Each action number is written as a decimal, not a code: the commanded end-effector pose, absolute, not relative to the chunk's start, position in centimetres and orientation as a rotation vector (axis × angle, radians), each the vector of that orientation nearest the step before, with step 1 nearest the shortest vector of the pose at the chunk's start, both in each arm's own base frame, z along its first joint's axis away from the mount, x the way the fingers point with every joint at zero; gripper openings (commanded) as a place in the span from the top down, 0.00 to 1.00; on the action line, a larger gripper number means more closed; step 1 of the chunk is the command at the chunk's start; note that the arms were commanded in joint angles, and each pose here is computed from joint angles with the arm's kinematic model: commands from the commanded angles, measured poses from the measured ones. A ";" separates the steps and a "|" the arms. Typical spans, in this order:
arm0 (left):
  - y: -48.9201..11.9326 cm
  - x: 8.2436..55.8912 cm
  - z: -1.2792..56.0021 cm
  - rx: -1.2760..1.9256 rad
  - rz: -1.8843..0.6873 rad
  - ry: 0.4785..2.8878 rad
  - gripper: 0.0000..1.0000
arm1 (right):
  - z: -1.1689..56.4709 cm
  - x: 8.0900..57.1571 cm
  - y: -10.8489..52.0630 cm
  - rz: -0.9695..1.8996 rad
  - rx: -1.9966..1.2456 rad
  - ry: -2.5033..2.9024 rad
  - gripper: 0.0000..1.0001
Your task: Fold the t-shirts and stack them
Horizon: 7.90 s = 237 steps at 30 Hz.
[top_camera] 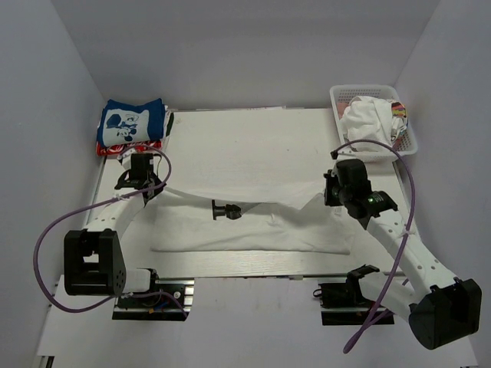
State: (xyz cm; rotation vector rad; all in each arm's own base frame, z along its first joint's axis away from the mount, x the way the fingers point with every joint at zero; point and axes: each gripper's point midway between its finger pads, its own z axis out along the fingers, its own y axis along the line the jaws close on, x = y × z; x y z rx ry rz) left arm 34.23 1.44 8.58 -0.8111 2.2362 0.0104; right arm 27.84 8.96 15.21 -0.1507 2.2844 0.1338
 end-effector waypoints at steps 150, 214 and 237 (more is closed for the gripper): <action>-23.7 17.4 -3.8 0.440 0.066 3.038 0.00 | -1.7 46.5 19.0 0.208 0.064 2.772 0.10; -19.8 12.3 -0.2 0.024 -0.499 2.922 0.99 | 2.7 8.4 23.5 0.182 -0.987 2.494 0.14; -21.7 16.0 7.2 -0.195 -0.583 2.756 1.00 | 6.3 11.6 23.6 0.041 -0.550 2.393 0.90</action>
